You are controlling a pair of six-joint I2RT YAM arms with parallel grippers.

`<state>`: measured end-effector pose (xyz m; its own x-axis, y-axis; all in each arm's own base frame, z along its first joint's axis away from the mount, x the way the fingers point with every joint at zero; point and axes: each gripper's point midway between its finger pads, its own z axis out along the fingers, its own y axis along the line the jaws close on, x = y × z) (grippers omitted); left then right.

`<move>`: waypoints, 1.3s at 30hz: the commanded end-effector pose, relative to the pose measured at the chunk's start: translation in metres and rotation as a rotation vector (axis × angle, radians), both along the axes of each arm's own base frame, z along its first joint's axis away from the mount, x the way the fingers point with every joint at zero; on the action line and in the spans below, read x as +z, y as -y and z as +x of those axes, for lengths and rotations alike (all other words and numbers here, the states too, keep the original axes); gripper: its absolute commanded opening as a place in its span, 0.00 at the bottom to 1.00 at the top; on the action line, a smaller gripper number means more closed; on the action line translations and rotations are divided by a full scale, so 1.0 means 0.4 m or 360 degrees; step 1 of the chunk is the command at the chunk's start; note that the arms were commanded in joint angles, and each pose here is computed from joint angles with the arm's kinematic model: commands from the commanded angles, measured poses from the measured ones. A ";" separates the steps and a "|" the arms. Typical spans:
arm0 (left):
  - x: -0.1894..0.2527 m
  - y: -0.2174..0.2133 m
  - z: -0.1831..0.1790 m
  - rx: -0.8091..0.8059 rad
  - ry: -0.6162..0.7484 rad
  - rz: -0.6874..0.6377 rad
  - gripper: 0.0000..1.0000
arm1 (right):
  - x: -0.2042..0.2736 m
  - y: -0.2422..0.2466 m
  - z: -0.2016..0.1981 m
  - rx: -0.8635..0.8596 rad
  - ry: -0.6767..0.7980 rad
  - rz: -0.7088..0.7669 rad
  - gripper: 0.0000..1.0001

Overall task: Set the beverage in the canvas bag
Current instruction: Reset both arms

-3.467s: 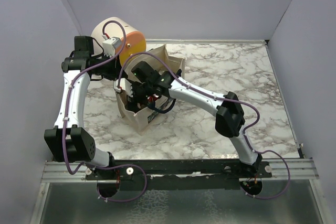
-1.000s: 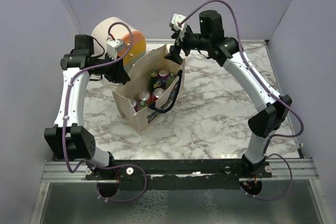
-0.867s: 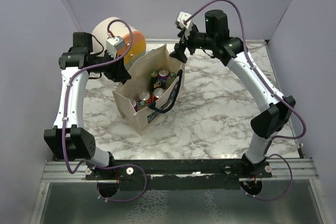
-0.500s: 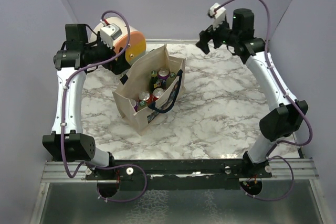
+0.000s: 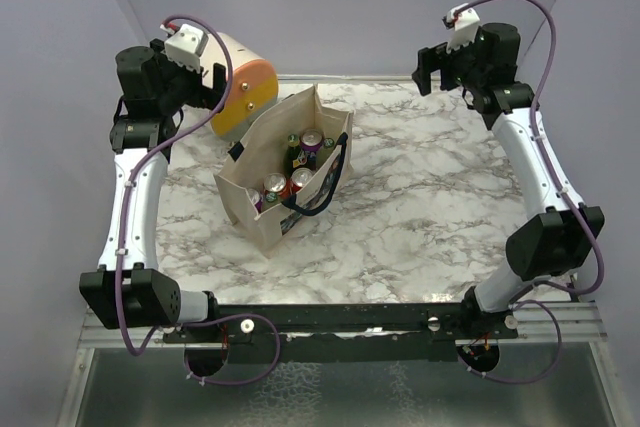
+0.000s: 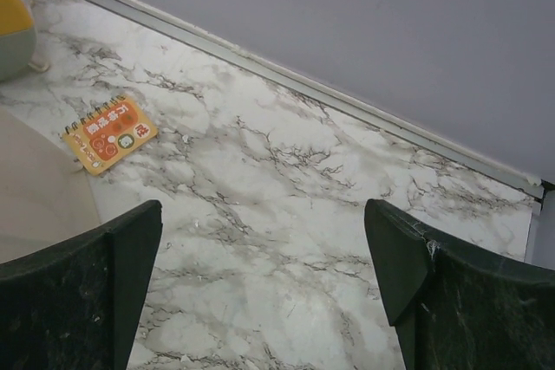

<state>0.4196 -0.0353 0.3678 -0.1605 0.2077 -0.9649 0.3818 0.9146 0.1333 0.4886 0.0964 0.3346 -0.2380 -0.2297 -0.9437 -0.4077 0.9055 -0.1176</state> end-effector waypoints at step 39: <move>0.108 -0.180 -0.126 0.0633 0.0344 -0.0162 0.99 | 0.216 0.118 -0.208 -0.0371 0.0298 0.0071 1.00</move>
<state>0.3715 0.0283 0.4004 -0.0057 0.1117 -0.9937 0.0325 0.9932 0.1114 0.4046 0.0543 0.4171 -0.1087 -0.1383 -0.9844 -0.1875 0.9753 -0.1163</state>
